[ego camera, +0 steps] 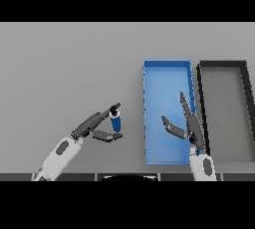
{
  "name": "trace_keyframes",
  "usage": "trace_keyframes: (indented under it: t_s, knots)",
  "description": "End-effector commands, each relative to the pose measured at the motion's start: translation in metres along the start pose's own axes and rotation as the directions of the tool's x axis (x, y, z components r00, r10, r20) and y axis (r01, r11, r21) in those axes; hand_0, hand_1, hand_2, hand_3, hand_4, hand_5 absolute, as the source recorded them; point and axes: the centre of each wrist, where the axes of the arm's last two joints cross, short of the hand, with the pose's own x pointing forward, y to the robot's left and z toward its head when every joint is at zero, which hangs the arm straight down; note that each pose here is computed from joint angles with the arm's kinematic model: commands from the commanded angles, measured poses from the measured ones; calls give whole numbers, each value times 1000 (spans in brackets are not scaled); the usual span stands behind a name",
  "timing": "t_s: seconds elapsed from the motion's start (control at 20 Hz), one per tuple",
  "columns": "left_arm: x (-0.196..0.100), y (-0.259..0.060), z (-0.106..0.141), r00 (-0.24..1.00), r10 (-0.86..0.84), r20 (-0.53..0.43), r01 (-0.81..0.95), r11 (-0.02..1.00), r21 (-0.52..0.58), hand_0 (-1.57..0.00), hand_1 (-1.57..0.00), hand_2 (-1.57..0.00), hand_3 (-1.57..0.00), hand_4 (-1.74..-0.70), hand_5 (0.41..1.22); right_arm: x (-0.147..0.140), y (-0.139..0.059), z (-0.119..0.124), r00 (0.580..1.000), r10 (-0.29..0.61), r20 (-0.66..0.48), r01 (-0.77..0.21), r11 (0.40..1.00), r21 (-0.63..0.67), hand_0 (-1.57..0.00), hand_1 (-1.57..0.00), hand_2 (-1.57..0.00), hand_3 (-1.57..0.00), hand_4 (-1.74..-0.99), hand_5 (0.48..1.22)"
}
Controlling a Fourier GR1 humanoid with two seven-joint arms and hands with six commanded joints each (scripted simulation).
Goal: Pick up the blue pipe and place it into the blue bin.
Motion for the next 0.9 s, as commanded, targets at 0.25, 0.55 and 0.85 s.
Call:
trace_keyframes:
  t_s: [0.25,0.55,0.85]
  knots:
    - [-4,-15,-24,995,64,79,-62,998,-28,1,1,-1,1,-1215,533,-2,-1,2,1000,-17,-11,17,1000,0,1,1,1,1,-1206,606]
    - [-1,-27,-38,983,159,95,-160,987,2,-504,-677,-733,-703,-1416,856,-4,-2,2,1000,-13,-21,13,1000,4,1,1,1,1,-1196,604]
    - [-2,-40,-39,979,115,169,-112,993,-27,-1291,-1337,-1351,-1272,-1647,1125,-3,-3,-3,1000,-8,-17,8,1000,9,1,1,1,1,-1191,602]
